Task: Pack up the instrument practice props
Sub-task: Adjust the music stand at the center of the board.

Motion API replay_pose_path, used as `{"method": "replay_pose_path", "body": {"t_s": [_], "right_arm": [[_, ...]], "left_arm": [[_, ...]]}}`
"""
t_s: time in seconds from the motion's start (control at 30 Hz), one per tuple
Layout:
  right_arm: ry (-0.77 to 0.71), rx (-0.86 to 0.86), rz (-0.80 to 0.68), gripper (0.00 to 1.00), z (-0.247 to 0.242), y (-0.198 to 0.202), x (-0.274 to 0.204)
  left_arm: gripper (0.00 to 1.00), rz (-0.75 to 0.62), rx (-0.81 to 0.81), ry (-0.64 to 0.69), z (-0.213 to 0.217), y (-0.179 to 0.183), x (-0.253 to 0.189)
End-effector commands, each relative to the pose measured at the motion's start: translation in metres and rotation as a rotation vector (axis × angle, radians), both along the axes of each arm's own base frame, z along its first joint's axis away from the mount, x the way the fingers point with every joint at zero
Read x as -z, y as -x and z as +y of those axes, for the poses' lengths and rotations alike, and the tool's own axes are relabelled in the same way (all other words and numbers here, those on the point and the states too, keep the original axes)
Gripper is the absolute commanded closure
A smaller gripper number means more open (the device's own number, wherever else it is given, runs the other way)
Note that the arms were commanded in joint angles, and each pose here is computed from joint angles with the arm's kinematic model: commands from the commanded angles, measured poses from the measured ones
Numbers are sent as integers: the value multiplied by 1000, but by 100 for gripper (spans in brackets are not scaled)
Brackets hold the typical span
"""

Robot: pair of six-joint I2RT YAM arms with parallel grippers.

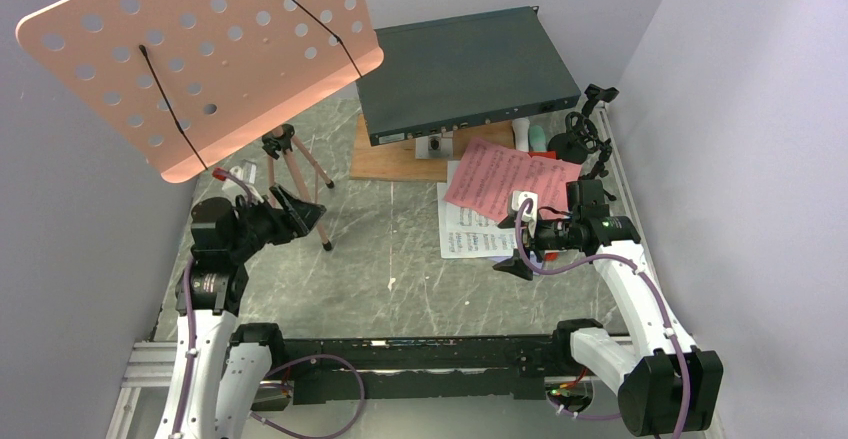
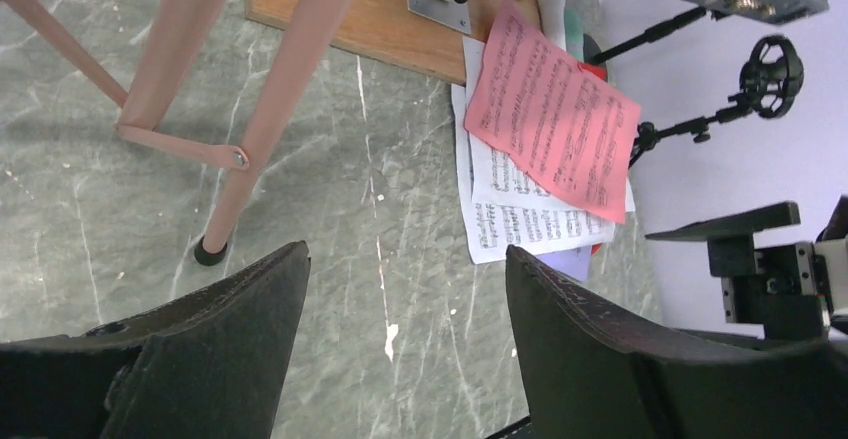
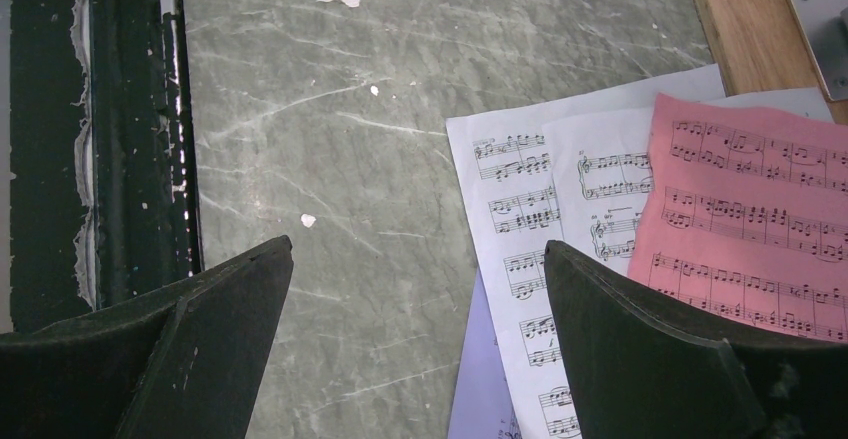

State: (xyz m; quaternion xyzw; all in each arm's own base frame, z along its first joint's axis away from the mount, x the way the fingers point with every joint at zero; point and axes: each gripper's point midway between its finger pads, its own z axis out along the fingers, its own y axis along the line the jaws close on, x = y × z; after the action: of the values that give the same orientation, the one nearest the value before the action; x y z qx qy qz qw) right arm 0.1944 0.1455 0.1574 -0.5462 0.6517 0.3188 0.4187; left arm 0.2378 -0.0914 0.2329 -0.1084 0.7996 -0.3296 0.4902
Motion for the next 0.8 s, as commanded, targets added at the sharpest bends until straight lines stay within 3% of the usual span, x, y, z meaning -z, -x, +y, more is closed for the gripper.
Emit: {"method": "replay_pose_path", "body": {"t_s": [0.0,0.23,0.47,0.77], "right_arm": [[-33,-31,-20,0,4,3,-6],[-32,-31,-19,0,4,3,-6],[-31,-34,-22,0,4,4,-6],[-26,-39,-27,0,3,6,-6]], "left_arm": [[25,91,-116,121,5,0,-3],[29,112,-199,265,6,-7,-22],[34,43,-261,378,12,-26,-47],[36,-40,-225,630,17,-49,-66]]}}
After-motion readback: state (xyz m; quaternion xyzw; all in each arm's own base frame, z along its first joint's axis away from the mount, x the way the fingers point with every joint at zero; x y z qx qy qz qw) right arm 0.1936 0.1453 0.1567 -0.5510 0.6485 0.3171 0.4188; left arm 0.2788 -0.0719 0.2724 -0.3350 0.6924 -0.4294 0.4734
